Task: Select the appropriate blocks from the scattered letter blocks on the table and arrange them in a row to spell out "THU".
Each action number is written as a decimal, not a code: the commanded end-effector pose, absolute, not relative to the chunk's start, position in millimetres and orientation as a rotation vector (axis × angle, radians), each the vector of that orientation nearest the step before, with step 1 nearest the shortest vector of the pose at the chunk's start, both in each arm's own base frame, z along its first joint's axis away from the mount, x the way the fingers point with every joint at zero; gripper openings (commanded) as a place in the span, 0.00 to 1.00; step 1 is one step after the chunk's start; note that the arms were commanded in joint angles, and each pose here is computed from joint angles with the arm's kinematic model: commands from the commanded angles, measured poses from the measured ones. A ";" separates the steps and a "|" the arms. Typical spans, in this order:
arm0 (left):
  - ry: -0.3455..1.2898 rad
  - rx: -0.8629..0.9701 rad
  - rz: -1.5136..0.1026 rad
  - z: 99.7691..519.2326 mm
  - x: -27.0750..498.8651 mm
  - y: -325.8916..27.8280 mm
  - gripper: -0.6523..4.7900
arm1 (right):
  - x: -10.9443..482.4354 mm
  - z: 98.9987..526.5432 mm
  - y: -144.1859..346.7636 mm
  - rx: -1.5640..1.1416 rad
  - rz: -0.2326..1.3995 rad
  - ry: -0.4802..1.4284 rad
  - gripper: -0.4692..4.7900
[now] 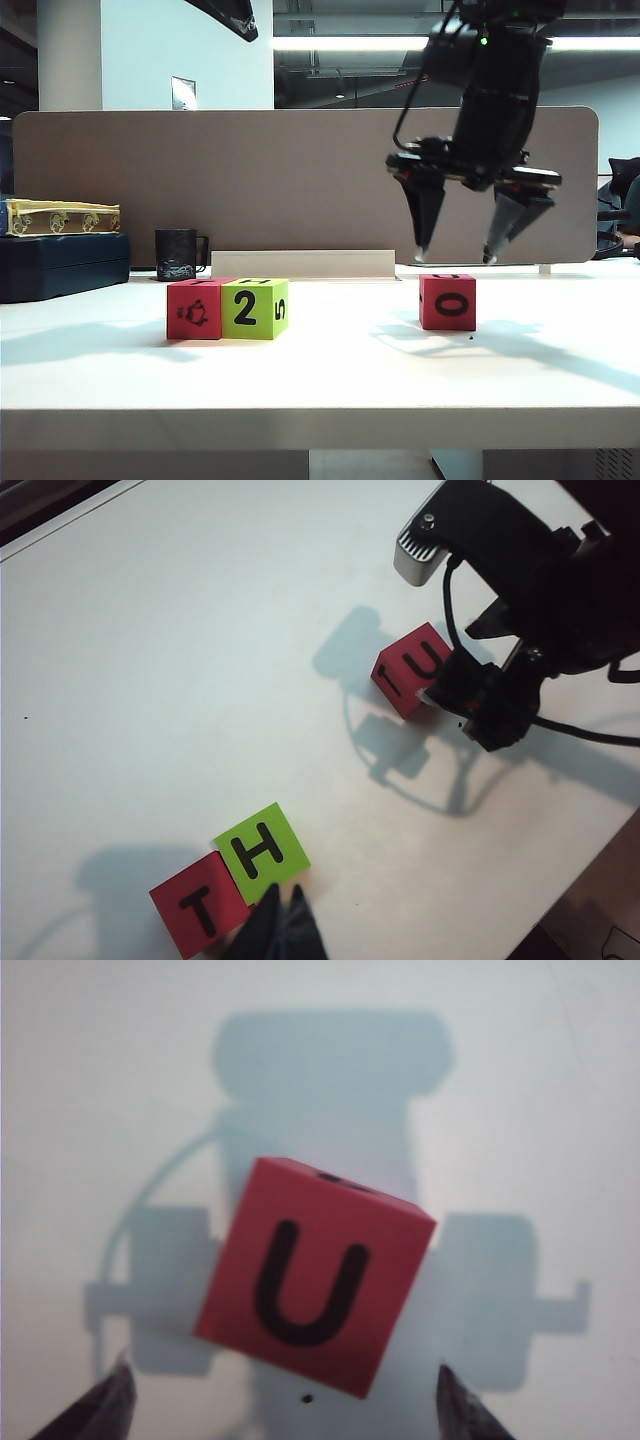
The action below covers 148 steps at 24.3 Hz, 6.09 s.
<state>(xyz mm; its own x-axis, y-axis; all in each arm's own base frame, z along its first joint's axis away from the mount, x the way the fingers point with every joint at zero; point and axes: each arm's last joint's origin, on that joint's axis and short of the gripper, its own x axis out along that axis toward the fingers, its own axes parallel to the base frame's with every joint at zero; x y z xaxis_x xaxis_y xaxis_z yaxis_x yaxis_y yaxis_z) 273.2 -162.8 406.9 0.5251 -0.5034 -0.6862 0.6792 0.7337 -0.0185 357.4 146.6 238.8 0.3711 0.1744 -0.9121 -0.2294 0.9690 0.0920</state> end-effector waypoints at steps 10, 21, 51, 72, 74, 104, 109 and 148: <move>0.692 0.266 -0.723 411.4 272.8 -162.5 0.11 | 370.0 219.4 152.6 0.011 0.281 1.177 0.81; 0.682 0.283 -0.728 411.6 273.0 -162.5 0.11 | 375.3 210.6 154.8 0.027 0.272 1.174 0.47; 0.706 0.286 -0.728 410.0 271.7 -161.8 0.11 | 347.6 216.0 227.2 0.012 0.521 1.105 0.64; 0.706 0.287 -0.727 409.9 271.7 -161.7 0.11 | 346.5 217.0 226.6 0.026 0.539 1.118 0.90; 0.706 0.287 -0.727 409.9 271.7 -161.7 0.11 | 346.7 220.8 225.1 0.024 0.533 1.101 0.90; 0.868 0.378 -0.678 399.6 260.6 -152.5 0.11 | 339.7 217.9 208.8 -0.087 0.474 1.174 0.08; 0.836 0.376 -0.679 409.0 251.3 -147.2 0.11 | 340.0 209.0 219.6 -0.058 0.497 1.181 0.08; 0.816 0.371 -0.681 415.2 244.6 -143.4 0.11 | 322.1 201.4 269.4 -0.079 0.579 1.091 0.08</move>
